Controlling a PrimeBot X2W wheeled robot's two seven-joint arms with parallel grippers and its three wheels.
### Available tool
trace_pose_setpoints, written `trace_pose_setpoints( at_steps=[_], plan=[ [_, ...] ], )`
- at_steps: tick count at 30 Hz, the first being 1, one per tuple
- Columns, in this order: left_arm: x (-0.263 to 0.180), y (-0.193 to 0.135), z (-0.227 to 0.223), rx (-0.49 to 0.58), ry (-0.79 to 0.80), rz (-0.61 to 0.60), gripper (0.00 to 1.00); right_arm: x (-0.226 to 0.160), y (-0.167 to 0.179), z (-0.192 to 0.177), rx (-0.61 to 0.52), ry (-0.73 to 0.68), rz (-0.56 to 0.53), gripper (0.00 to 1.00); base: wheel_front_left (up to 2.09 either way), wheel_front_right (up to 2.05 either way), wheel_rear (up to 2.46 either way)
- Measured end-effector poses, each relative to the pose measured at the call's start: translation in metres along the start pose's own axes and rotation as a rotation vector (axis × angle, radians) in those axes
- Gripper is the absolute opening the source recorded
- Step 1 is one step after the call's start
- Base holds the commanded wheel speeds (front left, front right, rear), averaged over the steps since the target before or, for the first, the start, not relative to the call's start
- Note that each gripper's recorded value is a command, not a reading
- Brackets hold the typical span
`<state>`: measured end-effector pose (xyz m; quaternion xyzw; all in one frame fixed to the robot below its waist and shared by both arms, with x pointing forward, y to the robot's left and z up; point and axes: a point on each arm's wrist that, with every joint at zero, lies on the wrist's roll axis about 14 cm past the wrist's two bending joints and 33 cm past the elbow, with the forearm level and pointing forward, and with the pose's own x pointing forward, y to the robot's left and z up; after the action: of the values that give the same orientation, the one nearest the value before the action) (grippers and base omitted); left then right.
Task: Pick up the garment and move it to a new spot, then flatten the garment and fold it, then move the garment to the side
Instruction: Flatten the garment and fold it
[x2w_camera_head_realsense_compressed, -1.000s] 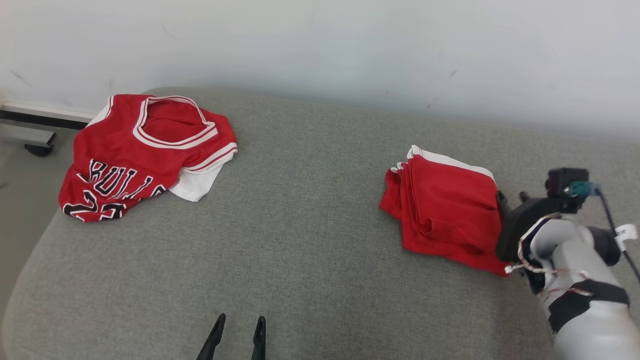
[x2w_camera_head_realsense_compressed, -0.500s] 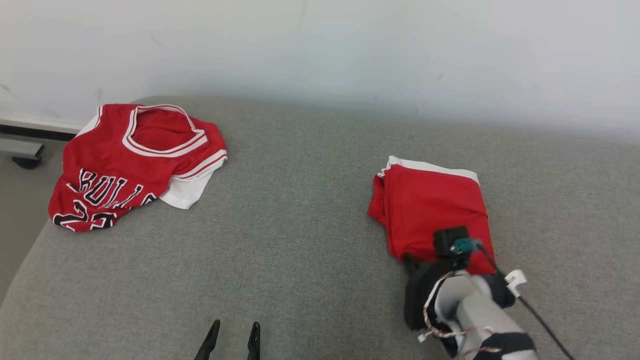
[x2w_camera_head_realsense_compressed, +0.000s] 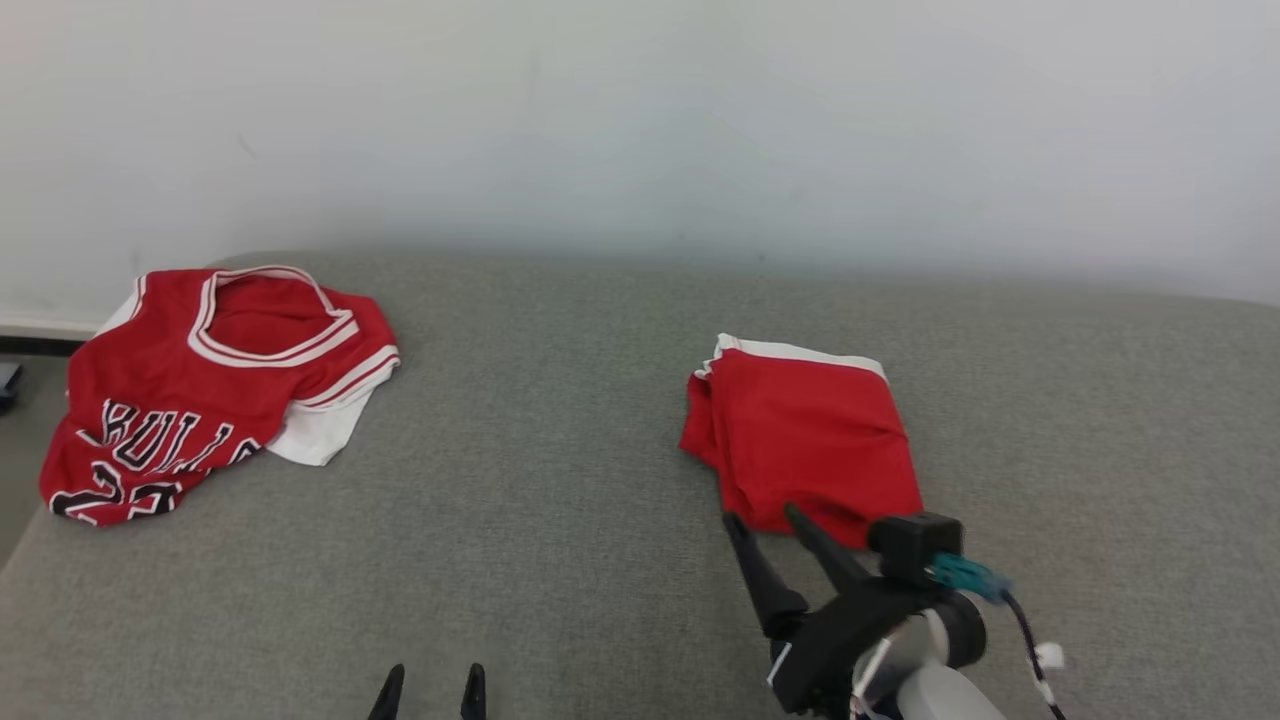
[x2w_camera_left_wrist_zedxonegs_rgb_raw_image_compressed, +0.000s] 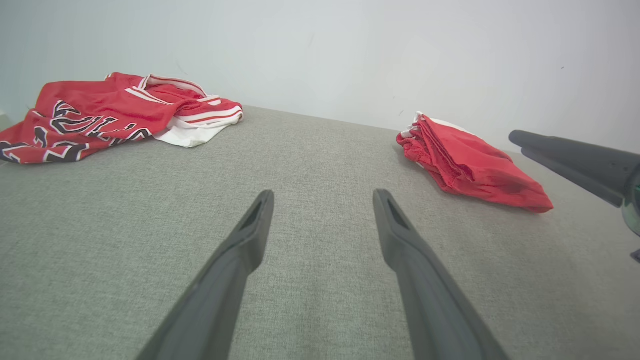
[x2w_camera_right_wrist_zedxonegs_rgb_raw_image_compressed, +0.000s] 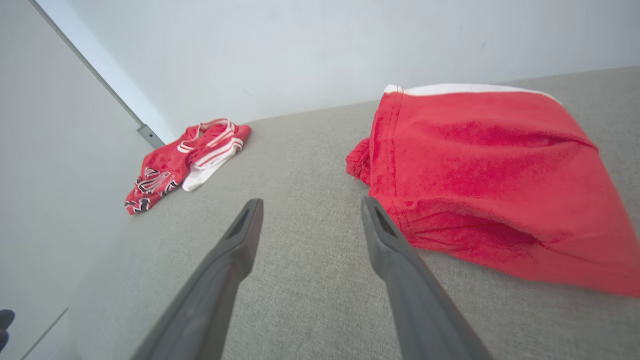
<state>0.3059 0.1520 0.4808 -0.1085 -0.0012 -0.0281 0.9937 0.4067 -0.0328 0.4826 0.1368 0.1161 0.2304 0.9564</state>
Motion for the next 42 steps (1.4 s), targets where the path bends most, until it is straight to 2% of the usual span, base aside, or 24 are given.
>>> trace_pose_setpoints(
  at_steps=[4,8,18,30,42],
  plan=[
    [0.005,0.002,0.006,0.007,-0.02,0.002,1.0,-0.027,-0.026,0.024,-0.011,-0.146,-0.089,1.0,0.0,0.0,0.0],
    [0.012,0.006,0.017,0.028,-0.052,0.016,1.0,-0.059,-0.054,0.04,-0.085,-0.233,-0.189,1.0,0.0,0.0,0.0],
    [0.022,0.025,0.035,0.044,-0.106,0.073,1.0,-0.124,-0.104,0.047,-0.107,-0.298,-0.405,1.0,0.0,0.0,0.0],
    [0.027,0.014,0.024,0.097,-0.065,-0.008,1.0,-0.162,-0.118,0.035,-0.099,-0.301,-0.496,1.0,0.0,0.0,0.0],
    [0.028,0.019,0.017,0.097,-0.041,0.004,1.0,-0.16,-0.118,0.028,-0.096,-0.267,-0.496,1.0,0.0,0.0,0.0]
  ],
)
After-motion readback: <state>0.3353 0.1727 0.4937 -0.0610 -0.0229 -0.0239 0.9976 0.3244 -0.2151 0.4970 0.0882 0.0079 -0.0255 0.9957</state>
